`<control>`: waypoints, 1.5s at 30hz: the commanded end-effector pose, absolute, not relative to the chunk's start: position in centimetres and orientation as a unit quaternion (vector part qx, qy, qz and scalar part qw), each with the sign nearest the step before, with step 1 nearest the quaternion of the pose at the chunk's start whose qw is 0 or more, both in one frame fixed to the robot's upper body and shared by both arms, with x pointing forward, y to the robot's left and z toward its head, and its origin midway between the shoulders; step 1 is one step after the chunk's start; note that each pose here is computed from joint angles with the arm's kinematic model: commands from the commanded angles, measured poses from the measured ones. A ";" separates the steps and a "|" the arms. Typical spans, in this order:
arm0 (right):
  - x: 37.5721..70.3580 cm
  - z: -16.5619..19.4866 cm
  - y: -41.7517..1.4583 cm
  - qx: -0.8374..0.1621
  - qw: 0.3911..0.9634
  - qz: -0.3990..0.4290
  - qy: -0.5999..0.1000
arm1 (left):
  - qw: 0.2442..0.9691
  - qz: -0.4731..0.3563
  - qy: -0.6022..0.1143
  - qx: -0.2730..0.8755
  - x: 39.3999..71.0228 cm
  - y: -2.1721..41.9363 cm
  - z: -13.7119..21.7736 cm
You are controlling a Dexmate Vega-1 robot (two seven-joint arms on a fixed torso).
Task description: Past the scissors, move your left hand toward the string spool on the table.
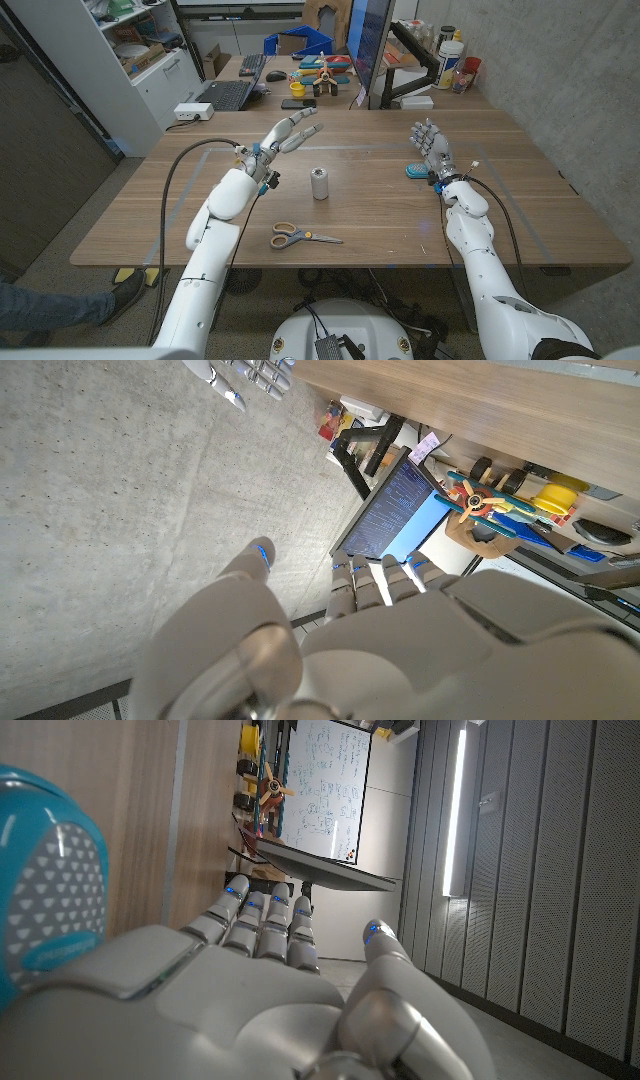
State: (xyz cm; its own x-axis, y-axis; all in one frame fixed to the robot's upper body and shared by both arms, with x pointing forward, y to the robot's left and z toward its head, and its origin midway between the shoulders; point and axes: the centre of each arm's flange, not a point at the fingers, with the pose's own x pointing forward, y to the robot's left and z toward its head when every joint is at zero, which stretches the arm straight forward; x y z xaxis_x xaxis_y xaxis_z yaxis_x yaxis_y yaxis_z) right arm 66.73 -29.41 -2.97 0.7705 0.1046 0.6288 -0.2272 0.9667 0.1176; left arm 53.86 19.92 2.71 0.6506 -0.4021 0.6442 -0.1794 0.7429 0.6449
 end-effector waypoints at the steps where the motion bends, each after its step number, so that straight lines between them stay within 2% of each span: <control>1: 66.5 -3.1 -29.7 0.096 0.935 0.086 -0.329 | 0.815 -0.044 -0.421 0.396 53.1 18.9 2.9; 22: 66.4 -3.2 -29.7 0.097 0.936 0.083 -0.327 | 0.785 -0.017 -0.420 0.455 52.2 18.1 3.0; 45: 66.7 -3.7 -29.7 0.103 0.936 0.080 -0.326 | 0.763 -0.016 -0.404 0.504 53.1 17.1 3.6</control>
